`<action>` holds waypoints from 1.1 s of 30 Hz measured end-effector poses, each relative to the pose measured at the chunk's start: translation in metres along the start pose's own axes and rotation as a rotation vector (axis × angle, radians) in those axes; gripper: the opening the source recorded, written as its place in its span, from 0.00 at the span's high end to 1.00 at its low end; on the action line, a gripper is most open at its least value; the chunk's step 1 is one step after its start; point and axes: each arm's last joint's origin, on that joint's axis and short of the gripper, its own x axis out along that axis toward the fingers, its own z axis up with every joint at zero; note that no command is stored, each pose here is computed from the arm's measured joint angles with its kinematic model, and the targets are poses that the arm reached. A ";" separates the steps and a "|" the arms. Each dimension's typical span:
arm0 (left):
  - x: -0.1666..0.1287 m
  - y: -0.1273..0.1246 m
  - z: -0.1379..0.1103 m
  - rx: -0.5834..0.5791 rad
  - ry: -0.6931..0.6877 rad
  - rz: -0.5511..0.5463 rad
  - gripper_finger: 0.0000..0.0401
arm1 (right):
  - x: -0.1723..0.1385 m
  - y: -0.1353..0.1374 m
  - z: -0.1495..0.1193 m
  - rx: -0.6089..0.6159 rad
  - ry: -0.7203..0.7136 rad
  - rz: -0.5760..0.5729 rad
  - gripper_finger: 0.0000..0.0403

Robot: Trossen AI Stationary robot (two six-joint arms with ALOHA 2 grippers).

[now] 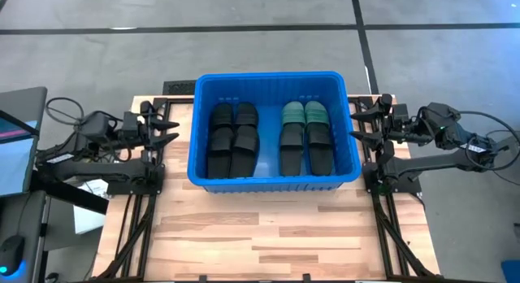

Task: Pick and place slides into bin
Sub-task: Return to Home Position

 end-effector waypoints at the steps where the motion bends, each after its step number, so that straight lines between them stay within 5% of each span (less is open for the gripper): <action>1: 0.000 0.000 -0.001 -0.003 0.010 0.000 0.67 | 0.000 0.000 0.000 0.000 0.000 0.000 0.37; 15: -0.002 0.000 -0.018 0.005 0.190 0.002 0.67 | 0.000 0.000 0.000 0.000 0.001 0.000 0.37; 33: -0.002 0.000 -0.022 0.018 0.224 0.001 0.67 | 0.000 0.000 0.000 0.000 0.001 0.000 0.37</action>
